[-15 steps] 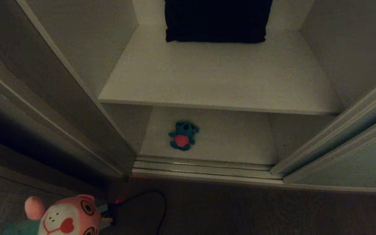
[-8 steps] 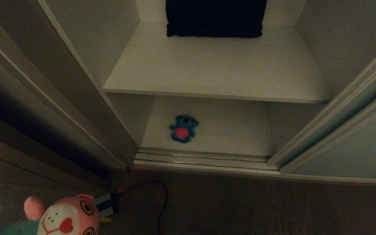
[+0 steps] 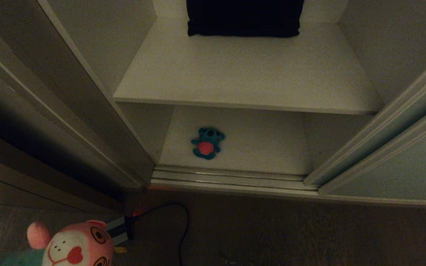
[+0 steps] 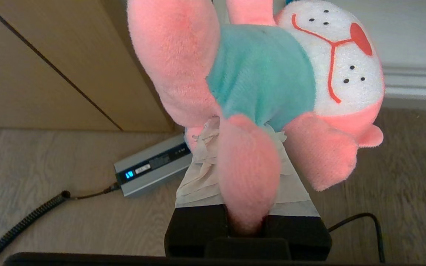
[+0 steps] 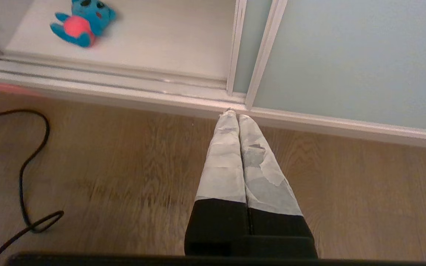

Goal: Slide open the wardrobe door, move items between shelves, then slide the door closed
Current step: Place the pink doll on the lower shelf

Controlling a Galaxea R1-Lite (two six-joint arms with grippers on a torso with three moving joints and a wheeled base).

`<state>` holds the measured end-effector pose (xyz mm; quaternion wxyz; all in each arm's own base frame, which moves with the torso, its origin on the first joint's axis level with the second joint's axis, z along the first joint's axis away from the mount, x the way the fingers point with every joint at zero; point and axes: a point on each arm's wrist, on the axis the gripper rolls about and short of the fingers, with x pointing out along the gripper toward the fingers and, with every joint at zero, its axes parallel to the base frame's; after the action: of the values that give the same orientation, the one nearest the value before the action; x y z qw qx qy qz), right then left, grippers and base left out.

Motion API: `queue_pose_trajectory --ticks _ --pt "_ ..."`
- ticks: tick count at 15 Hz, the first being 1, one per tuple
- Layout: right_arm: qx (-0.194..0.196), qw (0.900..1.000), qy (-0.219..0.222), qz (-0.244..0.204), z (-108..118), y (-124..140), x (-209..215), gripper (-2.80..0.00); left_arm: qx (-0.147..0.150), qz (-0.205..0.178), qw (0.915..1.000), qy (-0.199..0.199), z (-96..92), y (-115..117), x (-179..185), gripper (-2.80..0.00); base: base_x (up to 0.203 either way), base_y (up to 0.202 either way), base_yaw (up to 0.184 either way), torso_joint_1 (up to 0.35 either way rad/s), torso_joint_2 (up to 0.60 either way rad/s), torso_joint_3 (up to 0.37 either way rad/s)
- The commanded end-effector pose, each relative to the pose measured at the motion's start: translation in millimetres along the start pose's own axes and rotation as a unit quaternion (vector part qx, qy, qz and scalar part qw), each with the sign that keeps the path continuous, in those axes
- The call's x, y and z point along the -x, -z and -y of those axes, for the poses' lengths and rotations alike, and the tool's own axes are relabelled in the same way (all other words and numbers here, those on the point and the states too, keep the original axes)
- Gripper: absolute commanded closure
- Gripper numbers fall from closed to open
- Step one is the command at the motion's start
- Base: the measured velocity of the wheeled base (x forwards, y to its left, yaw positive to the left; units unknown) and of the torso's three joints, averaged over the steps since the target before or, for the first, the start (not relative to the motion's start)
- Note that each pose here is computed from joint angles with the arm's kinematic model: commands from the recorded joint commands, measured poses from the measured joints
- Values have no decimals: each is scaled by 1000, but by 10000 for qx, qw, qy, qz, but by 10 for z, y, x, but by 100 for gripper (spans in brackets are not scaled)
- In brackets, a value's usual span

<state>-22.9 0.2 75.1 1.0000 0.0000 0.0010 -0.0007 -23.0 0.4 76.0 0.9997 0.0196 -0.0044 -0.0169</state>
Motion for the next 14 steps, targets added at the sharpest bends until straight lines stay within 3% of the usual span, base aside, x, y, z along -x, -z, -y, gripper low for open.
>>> queue_pose_trajectory --ticks 1,14 --pt "0 10000 0 -21 0 8 -3 0 -3 6 10000 -1 0 -3 -1 0 0 0 0 1 2 -175" --pt "0 10000 0 -21 0 8 -3 0 13 14 10000 6 0 -4 -1 0 0 0 0 1 1 -193"
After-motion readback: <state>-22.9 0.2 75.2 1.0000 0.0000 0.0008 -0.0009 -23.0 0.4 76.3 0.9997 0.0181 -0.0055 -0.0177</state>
